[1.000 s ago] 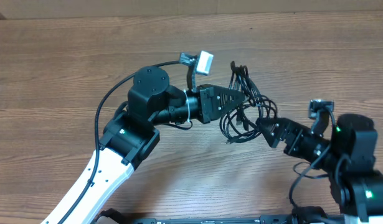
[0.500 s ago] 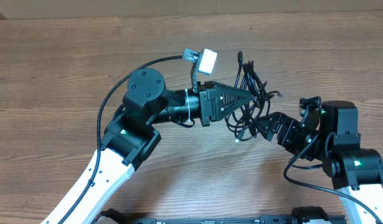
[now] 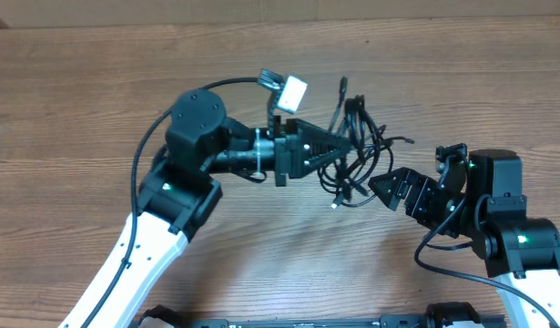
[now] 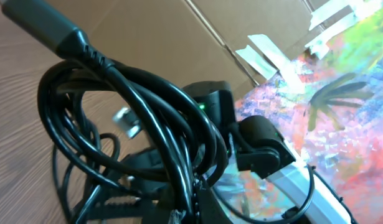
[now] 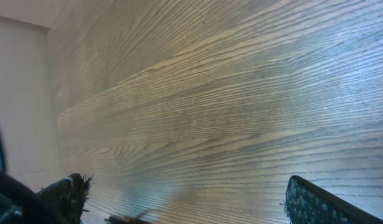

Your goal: Untangle cables

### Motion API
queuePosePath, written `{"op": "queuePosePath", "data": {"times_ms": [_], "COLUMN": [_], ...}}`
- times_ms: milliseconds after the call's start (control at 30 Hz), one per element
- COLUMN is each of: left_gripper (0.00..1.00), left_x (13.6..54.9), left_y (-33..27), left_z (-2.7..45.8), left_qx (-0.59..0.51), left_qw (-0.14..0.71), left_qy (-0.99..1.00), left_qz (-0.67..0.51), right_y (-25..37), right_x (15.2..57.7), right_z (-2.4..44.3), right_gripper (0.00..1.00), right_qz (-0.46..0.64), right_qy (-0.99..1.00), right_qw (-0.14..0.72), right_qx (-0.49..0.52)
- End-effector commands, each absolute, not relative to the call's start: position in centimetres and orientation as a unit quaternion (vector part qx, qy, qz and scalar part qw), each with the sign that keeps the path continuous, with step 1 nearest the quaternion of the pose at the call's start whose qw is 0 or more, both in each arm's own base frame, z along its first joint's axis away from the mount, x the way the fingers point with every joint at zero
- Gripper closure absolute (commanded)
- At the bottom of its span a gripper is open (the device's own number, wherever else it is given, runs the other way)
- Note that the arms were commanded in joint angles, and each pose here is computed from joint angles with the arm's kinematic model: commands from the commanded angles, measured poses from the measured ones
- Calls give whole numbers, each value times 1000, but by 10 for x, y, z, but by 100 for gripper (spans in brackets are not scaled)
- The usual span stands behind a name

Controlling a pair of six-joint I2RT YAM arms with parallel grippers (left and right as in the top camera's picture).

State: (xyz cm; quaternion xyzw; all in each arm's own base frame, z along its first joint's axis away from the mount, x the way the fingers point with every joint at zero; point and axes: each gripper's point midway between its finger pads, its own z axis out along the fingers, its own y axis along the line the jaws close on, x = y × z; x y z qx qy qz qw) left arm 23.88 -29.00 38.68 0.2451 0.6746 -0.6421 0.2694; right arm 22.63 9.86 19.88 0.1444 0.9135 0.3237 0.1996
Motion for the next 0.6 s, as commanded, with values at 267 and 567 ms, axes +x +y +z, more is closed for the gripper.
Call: {"op": "queuePosePath", "data": {"times_ms": [267, 567], "left_gripper": [96, 96], "left_x": [196, 181], "left_y": [-272, -268], "left_z": [390, 365], "left_qx": [449, 509], "left_qw": [321, 335], "left_qy": [560, 525], "left_qz": [-618, -595], "right_y": [137, 142], "right_x": [209, 202], "right_z": [270, 282], "right_gripper": [0, 0], "right_qz": [436, 451], "right_qy": [850, 833], "right_qw": [294, 314], "right_qx": [-34, -71]}}
